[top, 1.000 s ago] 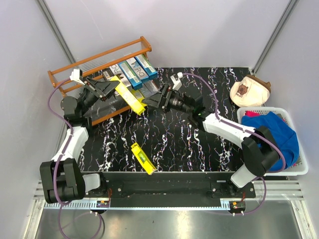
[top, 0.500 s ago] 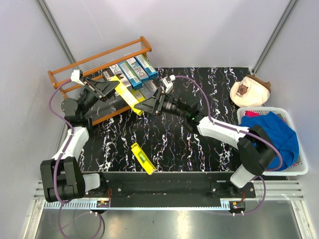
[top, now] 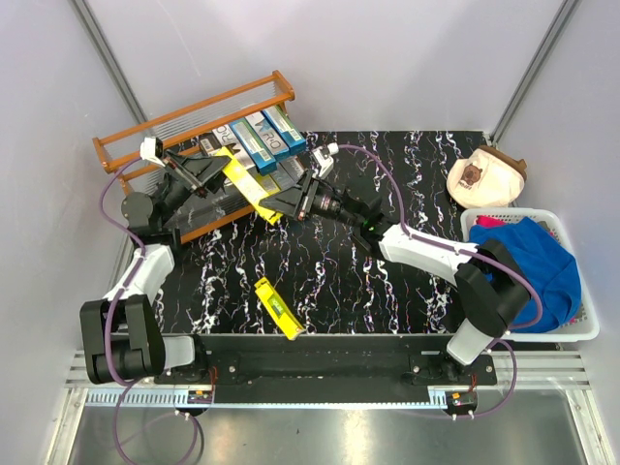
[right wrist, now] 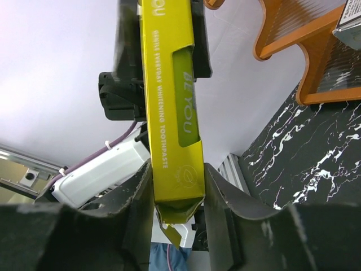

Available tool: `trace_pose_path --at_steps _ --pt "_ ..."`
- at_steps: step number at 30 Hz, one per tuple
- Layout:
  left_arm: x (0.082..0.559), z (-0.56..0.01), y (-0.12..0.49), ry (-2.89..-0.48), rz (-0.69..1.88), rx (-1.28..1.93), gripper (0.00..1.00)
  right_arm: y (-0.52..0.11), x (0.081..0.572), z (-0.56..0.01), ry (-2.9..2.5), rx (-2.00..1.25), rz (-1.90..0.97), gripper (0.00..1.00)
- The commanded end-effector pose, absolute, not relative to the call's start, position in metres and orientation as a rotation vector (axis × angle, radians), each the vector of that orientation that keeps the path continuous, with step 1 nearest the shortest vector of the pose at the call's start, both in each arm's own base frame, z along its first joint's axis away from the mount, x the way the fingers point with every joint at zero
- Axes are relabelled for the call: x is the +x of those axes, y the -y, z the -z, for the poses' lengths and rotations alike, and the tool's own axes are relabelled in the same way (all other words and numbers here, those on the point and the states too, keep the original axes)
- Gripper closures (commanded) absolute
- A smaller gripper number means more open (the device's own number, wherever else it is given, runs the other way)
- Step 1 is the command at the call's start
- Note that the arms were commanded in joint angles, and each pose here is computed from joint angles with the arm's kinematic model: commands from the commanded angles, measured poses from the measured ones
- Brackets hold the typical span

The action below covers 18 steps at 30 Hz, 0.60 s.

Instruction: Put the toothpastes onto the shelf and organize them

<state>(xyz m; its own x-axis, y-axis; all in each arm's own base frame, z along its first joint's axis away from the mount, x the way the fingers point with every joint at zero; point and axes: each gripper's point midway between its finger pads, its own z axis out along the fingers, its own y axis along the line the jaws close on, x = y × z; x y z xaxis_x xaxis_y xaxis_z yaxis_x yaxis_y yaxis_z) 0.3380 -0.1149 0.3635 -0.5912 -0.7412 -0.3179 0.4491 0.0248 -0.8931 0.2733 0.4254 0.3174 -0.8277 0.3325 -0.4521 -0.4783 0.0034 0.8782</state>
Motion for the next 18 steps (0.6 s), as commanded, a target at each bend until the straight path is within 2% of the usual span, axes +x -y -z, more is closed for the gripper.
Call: trace_pose_path --at_steps 1,2,3,6,13,18 --pt "0.326 -0.378 0.118 -1.381 1.682 -0.194 0.37 -0.418 0.272 -0.357 -1.608 -0.168 -1.901 0.65" --pt "0.329 -0.375 0.118 -1.400 1.663 -0.191 0.31 -0.417 0.275 -0.355 -1.619 -0.152 -1.890 0.65" --pt "0.331 -0.373 0.118 -1.413 1.648 -0.191 0.19 -0.415 0.279 -0.349 -1.639 -0.132 -1.877 0.66" --pt "0.335 -0.362 0.118 -1.494 1.561 -0.197 0.01 -0.404 0.286 -0.342 -1.668 -0.085 -1.843 0.68" --pt "0.358 -0.293 0.090 -1.868 1.128 -0.387 0.01 -0.384 0.288 -0.333 -1.713 -0.074 -1.768 0.69" --pt "0.357 -0.287 0.056 -1.899 0.800 -0.410 0.01 -0.381 0.276 -0.306 -1.815 -0.136 -1.752 0.70"
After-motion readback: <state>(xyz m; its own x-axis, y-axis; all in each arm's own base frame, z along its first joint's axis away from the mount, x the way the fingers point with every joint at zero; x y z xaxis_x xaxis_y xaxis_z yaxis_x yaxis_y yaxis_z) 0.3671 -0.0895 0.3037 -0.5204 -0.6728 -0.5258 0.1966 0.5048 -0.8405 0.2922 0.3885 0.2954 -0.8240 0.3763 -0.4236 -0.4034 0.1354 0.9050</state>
